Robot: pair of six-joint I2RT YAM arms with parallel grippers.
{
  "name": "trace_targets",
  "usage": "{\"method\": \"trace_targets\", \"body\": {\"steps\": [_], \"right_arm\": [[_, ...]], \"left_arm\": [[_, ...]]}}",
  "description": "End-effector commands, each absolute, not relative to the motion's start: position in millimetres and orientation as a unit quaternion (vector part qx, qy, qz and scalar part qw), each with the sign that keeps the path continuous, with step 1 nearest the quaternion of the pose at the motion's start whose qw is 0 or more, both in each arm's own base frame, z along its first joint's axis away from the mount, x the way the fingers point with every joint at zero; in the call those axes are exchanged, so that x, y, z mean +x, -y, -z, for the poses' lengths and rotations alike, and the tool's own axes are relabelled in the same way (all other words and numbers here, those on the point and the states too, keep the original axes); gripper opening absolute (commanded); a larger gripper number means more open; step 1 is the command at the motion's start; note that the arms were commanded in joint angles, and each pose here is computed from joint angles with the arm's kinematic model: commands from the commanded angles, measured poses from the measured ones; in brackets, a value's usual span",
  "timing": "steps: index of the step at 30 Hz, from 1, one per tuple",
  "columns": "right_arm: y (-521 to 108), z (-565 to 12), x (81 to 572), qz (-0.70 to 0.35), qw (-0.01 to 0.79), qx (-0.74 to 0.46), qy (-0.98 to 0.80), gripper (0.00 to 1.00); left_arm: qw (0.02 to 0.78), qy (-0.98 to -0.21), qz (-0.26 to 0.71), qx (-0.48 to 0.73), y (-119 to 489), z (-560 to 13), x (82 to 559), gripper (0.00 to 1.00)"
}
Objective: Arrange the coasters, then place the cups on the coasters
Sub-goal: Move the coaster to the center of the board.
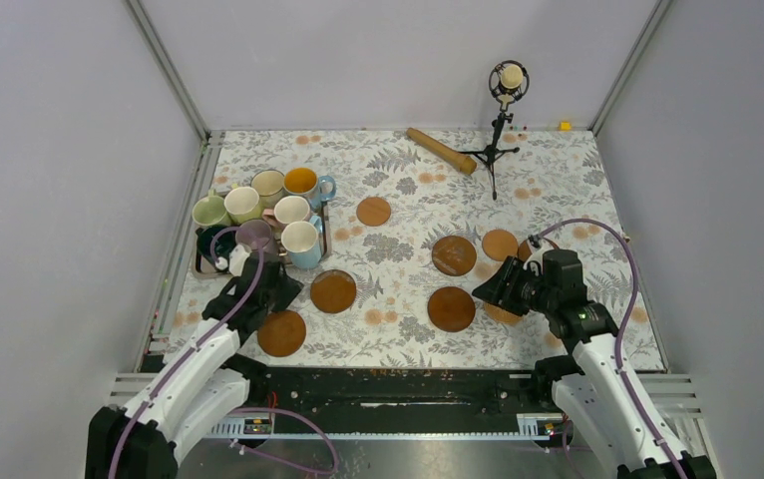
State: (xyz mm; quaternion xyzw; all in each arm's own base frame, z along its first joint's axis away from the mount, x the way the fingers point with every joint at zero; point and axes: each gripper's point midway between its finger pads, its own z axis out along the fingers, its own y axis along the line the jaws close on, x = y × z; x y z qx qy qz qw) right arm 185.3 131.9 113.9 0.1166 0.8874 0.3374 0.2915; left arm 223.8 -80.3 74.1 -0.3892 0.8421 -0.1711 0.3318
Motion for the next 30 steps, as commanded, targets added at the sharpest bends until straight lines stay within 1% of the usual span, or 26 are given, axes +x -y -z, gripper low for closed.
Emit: {"method": "trace_targets", "body": {"steps": [1, 5, 7, 11, 18, 30], "right_arm": [[-138, -118, 180, -0.355, 0.288, 0.105, -0.883, 0.52], [-138, -119, 179, -0.356, 0.289, 0.106, -0.882, 0.52], [-138, -120, 178, -0.358, 0.287, 0.106, -0.882, 0.52], [-138, -122, 177, -0.358, 0.289, 0.106, -0.882, 0.52], [-139, -123, 176, -0.361, 0.287, 0.110, -0.880, 0.53], [-139, -120, 174, -0.361, 0.282, 0.116, -0.881, 0.53]], "left_arm": [[0.352, -0.821, 0.210, -0.398, 91, -80, 246, 0.24], [0.360, -0.820, 0.214, -0.391, 92, -73, 252, 0.26], [0.357, -0.823, 0.208, -0.390, 92, -68, 253, 0.28], [0.352, -0.827, 0.200, -0.390, 91, -60, 251, 0.29], [0.372, -0.828, 0.180, -0.380, 82, -54, 251, 0.30], [0.352, -0.845, 0.194, -0.351, 94, -37, 251, 0.31]]}}
